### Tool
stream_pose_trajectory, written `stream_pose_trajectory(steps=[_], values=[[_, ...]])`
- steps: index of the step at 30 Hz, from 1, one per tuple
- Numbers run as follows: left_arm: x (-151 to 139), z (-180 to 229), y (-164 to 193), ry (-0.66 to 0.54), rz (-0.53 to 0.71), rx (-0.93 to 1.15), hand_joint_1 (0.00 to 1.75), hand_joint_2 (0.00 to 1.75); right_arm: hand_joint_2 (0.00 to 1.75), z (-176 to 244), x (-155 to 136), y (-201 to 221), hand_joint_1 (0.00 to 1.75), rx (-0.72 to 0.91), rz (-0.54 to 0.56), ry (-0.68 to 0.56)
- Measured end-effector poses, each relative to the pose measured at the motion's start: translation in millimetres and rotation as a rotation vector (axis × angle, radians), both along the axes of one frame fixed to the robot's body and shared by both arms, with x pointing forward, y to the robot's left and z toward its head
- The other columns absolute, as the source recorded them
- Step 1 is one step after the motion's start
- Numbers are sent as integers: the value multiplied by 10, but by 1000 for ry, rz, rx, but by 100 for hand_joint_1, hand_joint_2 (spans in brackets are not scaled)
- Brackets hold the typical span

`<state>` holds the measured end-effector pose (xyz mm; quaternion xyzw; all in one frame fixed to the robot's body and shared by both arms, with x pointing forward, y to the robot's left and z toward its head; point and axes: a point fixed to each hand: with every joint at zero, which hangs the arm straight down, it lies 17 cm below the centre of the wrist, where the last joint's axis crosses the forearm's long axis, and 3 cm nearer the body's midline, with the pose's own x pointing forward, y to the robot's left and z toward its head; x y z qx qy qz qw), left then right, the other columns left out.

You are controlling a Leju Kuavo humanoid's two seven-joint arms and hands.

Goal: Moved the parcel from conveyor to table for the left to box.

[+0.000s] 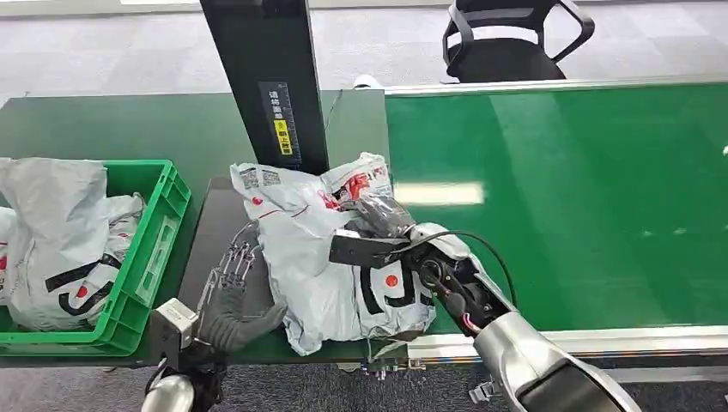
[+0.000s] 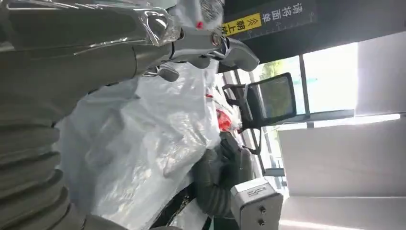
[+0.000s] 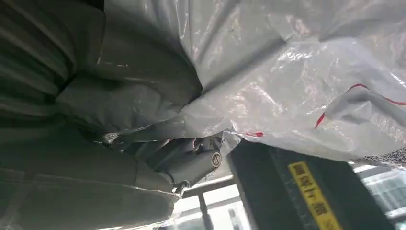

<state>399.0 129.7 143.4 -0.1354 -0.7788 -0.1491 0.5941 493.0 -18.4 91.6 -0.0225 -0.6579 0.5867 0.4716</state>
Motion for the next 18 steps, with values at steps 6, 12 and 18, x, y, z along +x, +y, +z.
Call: stream_pose_trajectory(steps=[6, 12, 18], values=[[6, -14, -58, 9, -22, -1, 0, 175, 175, -63, -50, 45, 175, -7, 12, 13], [45, 6, -154, 14, -53, 0, 0, 175, 175, -102, 51, -48, 175, -34, -35, -6], [58, 9, -190, 14, -63, 4, 0, 175, 175, -155, 138, -141, 0, -84, -79, -23]])
